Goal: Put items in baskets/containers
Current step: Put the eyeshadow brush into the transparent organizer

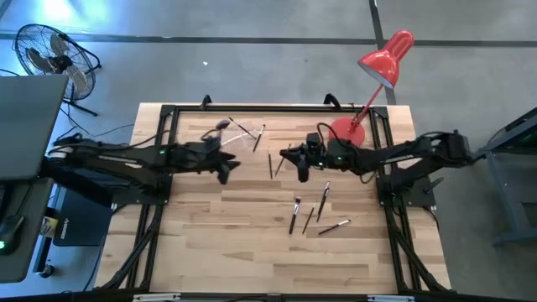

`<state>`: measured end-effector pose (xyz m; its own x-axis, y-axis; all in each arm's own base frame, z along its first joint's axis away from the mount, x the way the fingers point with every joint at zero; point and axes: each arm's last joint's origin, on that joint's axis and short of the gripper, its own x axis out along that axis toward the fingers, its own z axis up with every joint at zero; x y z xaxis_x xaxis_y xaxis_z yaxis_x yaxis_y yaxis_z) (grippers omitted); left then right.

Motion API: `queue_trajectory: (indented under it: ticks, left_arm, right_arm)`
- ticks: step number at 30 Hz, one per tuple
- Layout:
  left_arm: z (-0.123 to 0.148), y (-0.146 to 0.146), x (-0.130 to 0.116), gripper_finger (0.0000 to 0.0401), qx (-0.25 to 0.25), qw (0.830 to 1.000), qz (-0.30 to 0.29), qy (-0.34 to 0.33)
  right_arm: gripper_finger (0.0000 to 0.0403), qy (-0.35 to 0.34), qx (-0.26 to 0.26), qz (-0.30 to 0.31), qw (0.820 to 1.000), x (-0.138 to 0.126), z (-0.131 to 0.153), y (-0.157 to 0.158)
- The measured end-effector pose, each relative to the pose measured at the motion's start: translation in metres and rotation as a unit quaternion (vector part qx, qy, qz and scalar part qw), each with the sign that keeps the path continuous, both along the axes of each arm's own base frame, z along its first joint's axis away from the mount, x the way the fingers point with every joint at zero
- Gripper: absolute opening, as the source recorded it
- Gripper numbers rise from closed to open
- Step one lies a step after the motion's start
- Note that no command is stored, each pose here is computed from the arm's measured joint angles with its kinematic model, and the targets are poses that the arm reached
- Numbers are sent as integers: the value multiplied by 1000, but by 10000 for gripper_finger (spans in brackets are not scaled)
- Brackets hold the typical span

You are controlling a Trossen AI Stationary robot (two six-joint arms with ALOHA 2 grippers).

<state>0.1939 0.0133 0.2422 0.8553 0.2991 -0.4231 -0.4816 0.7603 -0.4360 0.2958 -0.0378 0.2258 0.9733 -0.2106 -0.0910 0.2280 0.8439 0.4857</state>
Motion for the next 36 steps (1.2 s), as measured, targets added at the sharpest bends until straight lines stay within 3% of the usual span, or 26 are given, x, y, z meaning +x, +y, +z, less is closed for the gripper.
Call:
queue_trajectory:
  ticks: [8,15,21,29,36]
  left_arm:
    - [-14,-1,-46,184,8,998,1,-57]
    - [-15,-1,-55,184,40,998,-3,-39]
    - [-20,-1,-57,184,48,999,-1,-11]
    - [-22,0,-58,184,50,999,6,0]
    - [-22,0,-58,184,51,999,3,4]
  right_arm:
    - [13,34,-48,-4,998,75,16,-41]
    - [15,70,-102,-32,992,132,24,-78]
    - [13,97,-120,-32,987,170,15,-104]
    - [13,131,-135,-46,981,195,-6,-124]
    - [38,175,-127,-61,974,194,-19,-128]
